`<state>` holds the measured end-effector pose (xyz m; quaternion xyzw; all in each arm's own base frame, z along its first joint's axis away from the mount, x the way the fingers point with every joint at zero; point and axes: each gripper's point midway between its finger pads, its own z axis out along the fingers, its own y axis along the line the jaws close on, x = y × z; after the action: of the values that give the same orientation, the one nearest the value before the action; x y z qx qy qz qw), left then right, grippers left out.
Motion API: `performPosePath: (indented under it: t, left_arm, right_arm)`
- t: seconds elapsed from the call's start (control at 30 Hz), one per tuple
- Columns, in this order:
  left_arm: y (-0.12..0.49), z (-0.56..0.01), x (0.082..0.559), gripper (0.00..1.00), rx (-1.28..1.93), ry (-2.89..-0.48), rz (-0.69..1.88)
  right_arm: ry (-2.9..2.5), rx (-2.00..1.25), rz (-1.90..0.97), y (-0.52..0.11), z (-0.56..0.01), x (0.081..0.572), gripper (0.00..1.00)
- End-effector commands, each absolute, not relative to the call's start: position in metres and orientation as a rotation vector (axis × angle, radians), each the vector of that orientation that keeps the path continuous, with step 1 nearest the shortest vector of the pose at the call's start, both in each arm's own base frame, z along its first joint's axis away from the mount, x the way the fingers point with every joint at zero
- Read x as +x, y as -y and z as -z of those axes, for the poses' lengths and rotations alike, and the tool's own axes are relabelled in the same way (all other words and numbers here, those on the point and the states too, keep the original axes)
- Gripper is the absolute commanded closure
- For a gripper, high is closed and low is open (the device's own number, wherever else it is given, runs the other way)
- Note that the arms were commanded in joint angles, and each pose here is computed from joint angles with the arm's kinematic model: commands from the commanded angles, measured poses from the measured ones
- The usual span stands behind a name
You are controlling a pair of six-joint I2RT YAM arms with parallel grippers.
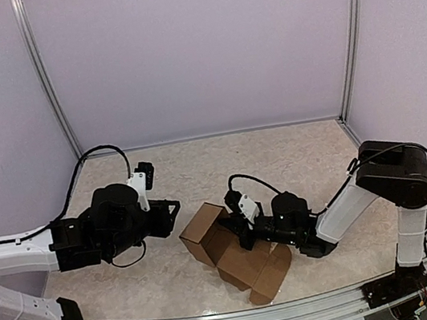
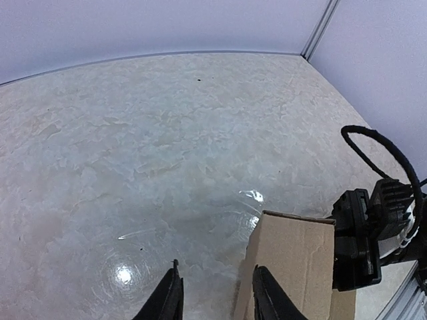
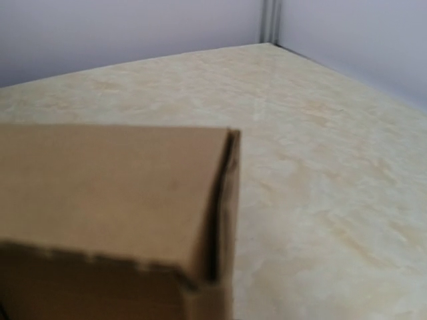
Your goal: Fold the paper box
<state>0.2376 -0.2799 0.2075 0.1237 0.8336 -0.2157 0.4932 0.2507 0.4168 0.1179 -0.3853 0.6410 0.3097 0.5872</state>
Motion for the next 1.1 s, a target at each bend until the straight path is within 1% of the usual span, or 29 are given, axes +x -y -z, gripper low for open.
performPosePath:
  t: [0.0,0.13,0.43,0.6,0.83,0.9,1.07]
  left_arm:
    - [0.301,-0.216,0.245,0.70,0.353,-1.999,0.589]
    - [0.318,-0.202,0.248,0.79,0.414,-2.040,0.581]
    - [0.342,-0.157,0.255,0.87,0.449,-2.142,0.555]
    - [0.349,-0.135,0.253,0.89,0.474,-2.189,0.539]
    - [0.360,-0.122,0.250,0.90,0.512,-2.213,0.524]
    - [0.363,-0.120,0.248,0.90,0.523,-2.216,0.513]
    - [0.369,-0.116,0.244,0.90,0.545,-2.221,0.507]
  right_arm:
    - [-1.432,-0.899,-0.793,-0.424,-0.117,0.248,1.00]
    - [-1.450,-0.909,-0.803,-0.429,-0.103,0.250,1.00]
    - [-1.479,-0.909,-0.798,-0.429,-0.078,0.251,1.00]
    - [-1.490,-0.918,-0.797,-0.428,-0.070,0.250,1.00]
    - [-1.515,-0.925,-0.783,-0.427,-0.060,0.251,1.00]
    - [-1.518,-0.926,-0.780,-0.428,-0.059,0.252,0.97]
    - [-1.521,-0.922,-0.769,-0.431,-0.063,0.256,0.83]
